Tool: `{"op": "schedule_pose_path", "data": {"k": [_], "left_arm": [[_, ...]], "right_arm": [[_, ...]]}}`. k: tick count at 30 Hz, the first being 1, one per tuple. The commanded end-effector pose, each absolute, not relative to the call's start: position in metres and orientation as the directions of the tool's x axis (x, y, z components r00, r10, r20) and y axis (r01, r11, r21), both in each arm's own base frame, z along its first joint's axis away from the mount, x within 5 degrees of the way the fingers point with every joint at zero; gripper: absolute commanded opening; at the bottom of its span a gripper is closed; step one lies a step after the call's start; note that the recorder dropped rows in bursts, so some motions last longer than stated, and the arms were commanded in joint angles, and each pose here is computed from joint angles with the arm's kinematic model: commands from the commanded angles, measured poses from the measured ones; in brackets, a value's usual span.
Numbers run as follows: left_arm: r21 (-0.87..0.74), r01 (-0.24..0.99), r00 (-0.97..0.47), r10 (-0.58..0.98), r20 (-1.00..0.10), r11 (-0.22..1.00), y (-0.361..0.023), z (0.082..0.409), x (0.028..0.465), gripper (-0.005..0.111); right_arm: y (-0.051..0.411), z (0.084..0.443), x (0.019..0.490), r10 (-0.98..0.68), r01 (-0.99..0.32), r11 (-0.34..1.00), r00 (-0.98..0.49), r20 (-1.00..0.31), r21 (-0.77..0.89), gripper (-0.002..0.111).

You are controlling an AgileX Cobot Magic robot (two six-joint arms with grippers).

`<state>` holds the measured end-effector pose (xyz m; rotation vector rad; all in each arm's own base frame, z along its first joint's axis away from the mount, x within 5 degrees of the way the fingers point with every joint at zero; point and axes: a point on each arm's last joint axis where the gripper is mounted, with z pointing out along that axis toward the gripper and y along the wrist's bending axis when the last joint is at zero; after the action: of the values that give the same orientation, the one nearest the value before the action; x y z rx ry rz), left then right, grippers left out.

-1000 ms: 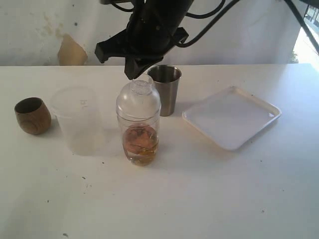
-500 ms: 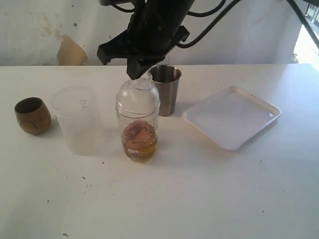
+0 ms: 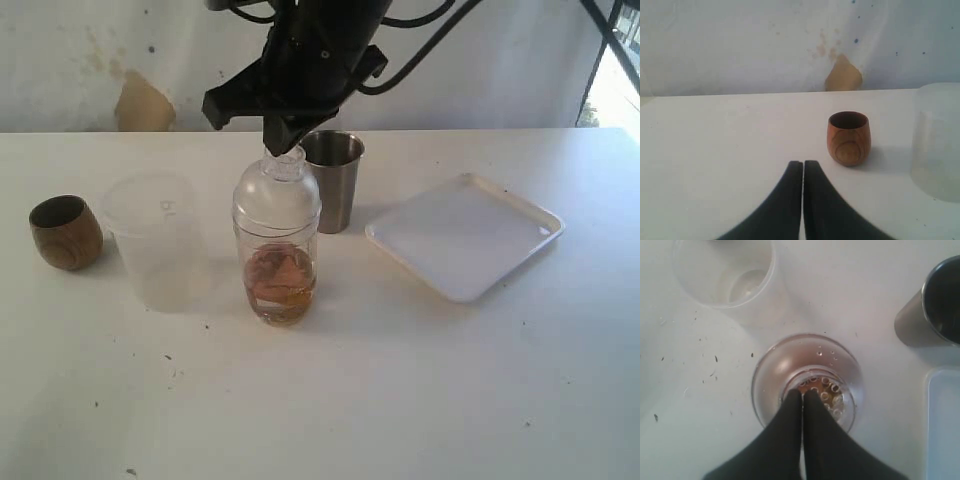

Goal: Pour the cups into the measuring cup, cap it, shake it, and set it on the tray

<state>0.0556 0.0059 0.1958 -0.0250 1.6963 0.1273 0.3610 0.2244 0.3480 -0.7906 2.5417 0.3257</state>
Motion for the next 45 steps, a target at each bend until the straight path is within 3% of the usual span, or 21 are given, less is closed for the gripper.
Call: {"op": "schedule_pose_path", "data": {"k": [1, 31, 45], "left_arm": [[0.062, -0.092, -0.121, 0.051, -0.991, 0.994, 0.006, 0.195, 0.056, 0.001], [0.062, -0.092, -0.121, 0.051, -0.991, 0.994, 0.006, 0.195, 0.056, 0.001], [0.062, -0.092, -0.121, 0.051, -0.991, 0.994, 0.006, 0.195, 0.056, 0.001]], "right_arm": [[0.223, 0.347, 0.361, -0.471, -0.577, 0.811, -0.741, -0.478, 0.095, 0.0], [0.232, 0.306, 0.375, -0.488, -0.561, 0.821, -0.787, -0.377, 0.109, 0.0], [0.227, 0.328, 0.367, -0.48, -0.568, 0.817, -0.768, -0.424, 0.104, 0.0]]}}
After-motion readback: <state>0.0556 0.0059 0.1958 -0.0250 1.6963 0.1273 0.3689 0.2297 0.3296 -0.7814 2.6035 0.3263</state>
